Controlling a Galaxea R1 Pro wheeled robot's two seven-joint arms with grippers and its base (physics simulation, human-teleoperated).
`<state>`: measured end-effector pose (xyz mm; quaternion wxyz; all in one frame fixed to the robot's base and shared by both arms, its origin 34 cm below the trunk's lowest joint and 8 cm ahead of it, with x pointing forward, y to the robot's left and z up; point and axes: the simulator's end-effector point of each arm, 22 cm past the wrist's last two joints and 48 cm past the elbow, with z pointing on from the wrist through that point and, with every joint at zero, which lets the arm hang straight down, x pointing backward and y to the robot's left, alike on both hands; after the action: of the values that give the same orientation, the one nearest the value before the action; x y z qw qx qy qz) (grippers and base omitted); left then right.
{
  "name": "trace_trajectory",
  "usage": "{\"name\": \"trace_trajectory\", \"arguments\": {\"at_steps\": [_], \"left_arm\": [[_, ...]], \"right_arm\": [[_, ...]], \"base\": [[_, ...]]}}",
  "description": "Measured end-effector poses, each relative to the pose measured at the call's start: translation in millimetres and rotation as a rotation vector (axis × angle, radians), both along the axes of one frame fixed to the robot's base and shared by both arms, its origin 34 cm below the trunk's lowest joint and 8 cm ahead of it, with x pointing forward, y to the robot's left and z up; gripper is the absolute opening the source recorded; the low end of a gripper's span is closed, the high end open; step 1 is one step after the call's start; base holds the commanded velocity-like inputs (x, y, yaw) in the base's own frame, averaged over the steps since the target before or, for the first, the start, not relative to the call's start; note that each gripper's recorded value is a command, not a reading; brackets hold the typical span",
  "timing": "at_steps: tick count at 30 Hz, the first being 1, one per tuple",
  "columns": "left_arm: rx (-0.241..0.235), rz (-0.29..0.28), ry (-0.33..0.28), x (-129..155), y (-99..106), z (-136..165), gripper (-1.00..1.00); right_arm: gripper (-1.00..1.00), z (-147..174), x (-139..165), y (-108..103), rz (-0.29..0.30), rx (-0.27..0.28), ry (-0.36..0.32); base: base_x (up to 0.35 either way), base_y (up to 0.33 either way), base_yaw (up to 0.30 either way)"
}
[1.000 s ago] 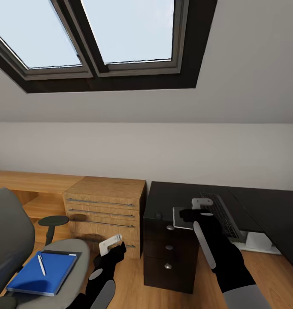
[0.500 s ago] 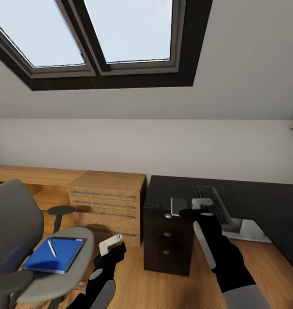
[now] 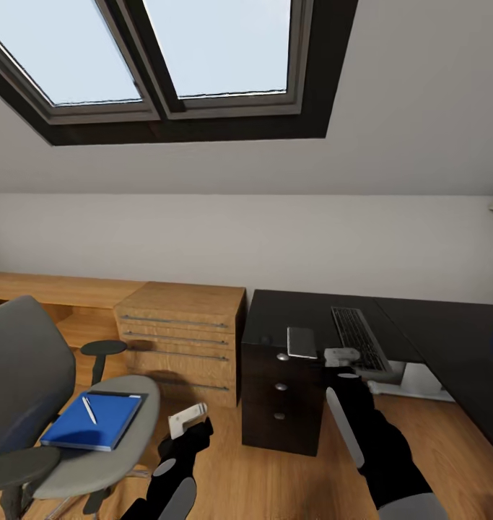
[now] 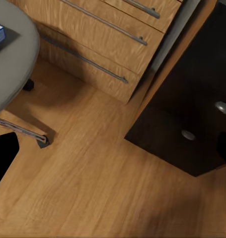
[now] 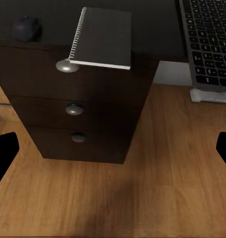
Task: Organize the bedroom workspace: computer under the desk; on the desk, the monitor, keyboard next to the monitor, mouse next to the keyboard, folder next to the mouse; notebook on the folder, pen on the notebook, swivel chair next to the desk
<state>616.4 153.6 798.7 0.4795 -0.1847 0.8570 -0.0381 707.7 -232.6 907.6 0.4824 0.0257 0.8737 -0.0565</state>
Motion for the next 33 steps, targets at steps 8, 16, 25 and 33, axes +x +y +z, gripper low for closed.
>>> {"name": "trace_trajectory", "arguments": {"at_steps": [8,16,25,33], "left_arm": [[0.07,-0.077,0.09,-27,-18,-47,1.0],[0.17,-0.058,0.15,-73,-1,-123,1.0],[0.223,-0.026,0.172,-97,22,-156,1.0],[0.308,-0.01,0.248,-127,53,-190,1.0]], "right_arm": [[1.0,-72,-46,-3,-0.03,0.029,-0.048],[1.0,-159,-100,-32,-0.08,0.012,-0.105],[1.0,-205,-134,-45,-0.097,-0.002,-0.088],[1.0,-240,-162,-60,-0.105,-0.026,-0.074]], "base": [[0.0,0.0,0.0],[0.0,0.0,0.0],[0.0,0.0,0.0],[0.0,0.0,0.0]]}}
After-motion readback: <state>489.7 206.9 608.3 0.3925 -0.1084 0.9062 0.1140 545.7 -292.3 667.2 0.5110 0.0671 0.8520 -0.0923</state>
